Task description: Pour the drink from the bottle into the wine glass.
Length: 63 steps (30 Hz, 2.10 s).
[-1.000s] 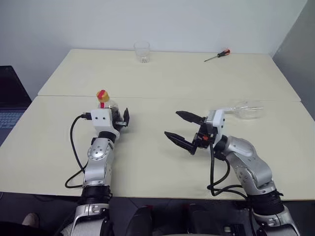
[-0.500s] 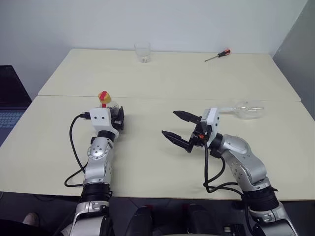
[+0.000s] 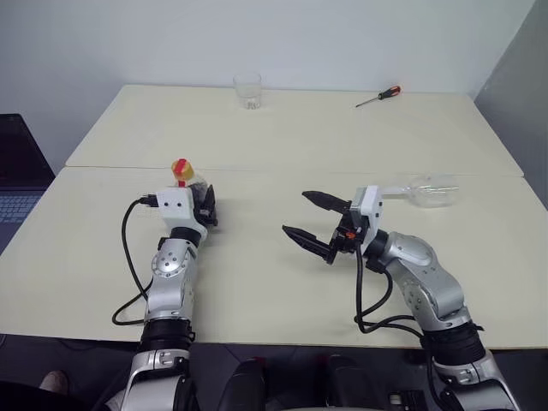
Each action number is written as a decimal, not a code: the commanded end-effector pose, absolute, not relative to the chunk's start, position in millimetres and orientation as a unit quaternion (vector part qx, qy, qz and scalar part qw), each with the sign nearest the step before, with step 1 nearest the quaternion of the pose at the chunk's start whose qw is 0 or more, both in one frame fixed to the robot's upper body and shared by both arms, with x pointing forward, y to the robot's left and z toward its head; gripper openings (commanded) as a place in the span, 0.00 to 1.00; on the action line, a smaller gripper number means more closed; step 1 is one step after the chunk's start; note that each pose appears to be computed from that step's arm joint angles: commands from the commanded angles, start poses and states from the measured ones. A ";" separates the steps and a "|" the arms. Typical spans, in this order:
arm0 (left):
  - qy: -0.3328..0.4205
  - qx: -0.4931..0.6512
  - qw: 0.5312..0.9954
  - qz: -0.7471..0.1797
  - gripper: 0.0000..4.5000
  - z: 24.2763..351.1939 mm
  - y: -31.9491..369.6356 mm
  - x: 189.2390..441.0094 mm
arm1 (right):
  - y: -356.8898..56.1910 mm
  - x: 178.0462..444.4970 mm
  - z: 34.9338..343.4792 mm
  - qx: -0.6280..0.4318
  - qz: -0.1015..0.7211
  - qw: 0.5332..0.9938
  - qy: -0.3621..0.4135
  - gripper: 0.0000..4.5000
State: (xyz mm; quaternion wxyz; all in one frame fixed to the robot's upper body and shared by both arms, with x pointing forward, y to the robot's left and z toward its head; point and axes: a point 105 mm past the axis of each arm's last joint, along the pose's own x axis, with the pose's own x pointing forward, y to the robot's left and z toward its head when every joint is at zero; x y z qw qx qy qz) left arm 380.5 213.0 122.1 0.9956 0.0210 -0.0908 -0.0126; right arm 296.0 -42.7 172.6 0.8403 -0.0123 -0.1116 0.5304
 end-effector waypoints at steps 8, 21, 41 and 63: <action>-0.105 0.006 0.991 -0.079 0.39 147.0 189.8 389.0 | -49.9 299.5 192.6 -0.029 0.517 0.844 -0.136 1.00; -0.024 0.043 0.912 -0.407 0.39 164.5 114.4 365.5 | -26.0 331.5 242.9 -0.045 0.517 0.843 -0.141 1.00; -0.022 0.126 0.845 -0.519 0.39 165.5 105.0 357.5 | -1.0 340.6 248.7 0.012 0.570 0.820 -0.055 1.00; -0.032 0.132 0.842 -0.522 0.39 169.7 103.3 362.1 | 6.3 345.5 258.0 0.059 0.576 0.814 -0.039 0.32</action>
